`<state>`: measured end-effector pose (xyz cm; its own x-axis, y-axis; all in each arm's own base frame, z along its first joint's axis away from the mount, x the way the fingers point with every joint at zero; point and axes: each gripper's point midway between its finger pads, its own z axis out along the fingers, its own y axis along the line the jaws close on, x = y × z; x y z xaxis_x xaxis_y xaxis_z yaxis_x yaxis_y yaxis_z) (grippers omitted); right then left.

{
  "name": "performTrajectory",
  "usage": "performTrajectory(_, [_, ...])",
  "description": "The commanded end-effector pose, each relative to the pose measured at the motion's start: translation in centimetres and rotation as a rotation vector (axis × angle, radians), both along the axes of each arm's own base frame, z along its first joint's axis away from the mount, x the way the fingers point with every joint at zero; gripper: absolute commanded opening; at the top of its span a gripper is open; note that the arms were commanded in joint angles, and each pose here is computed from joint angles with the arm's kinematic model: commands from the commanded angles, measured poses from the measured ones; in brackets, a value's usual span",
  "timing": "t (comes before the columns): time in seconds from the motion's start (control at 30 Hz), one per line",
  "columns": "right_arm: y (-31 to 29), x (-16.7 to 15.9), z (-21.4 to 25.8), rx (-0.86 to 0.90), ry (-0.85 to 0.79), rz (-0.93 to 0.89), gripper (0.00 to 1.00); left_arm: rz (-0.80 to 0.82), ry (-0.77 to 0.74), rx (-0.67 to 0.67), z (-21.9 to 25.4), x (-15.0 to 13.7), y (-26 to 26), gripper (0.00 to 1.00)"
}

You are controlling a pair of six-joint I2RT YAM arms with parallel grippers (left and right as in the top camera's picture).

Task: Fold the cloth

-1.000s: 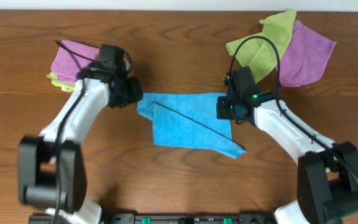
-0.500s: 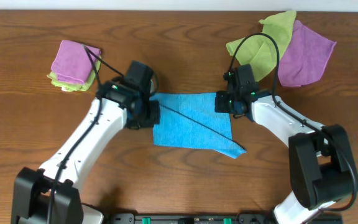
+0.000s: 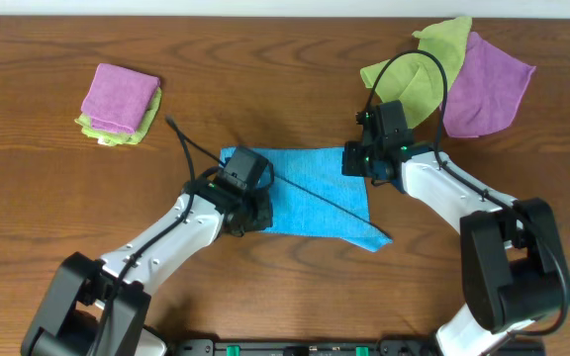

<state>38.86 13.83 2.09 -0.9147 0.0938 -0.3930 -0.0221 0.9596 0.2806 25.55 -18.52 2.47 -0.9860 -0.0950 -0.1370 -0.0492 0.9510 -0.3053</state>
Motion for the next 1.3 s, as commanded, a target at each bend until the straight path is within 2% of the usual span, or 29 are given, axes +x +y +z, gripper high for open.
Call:
performTrajectory(0.0, [-0.1, 0.4, 0.1, 0.015, 0.002, -0.014, 0.01, 0.044, 0.029, 0.042, -1.3, -0.6, 0.9, 0.15])
performTrajectory(0.17, [0.1, 0.3, 0.2, 0.035, 0.008, -0.028, 0.01, 0.053, 0.026, 0.065, -2.5, -0.9, 1.5, 0.06])
performTrajectory(0.43, [0.2, 0.2, 0.1, 0.04, 0.014, -0.024, 0.02, 0.063, 0.076, 0.135, -5.1, -1.4, 2.5, 0.06])
performTrajectory(0.57, [0.2, 0.2, 0.1, 0.043, 0.015, -0.022, 0.02, 0.053, 0.198, 0.174, -6.1, -4.0, 3.4, 0.05])
performTrajectory(0.77, [0.1, 0.5, 0.2, 0.036, 0.002, -0.027, 0.02, 0.044, 0.45, 0.244, -5.3, -10.0, 5.4, 0.06])
performTrajectory(0.9, [0.0, 0.5, 0.2, 0.033, 0.0, -0.03, 0.02, 0.031, 0.539, 0.307, -4.6, -12.3, 6.5, 0.06])
performTrajectory(1.1, [0.0, 0.3, 0.1, 0.03, 0.01, -0.03, 0.02, 0.008, 0.583, 0.35, -3.9, -13.9, 6.9, 0.06])
performTrajectory(1.27, [-0.4, -1.0, 0.4, 0.011, 0.063, -0.024, 0.02, 0.027, 0.53, 0.365, -3.1, -13.3, 7.2, 0.06])
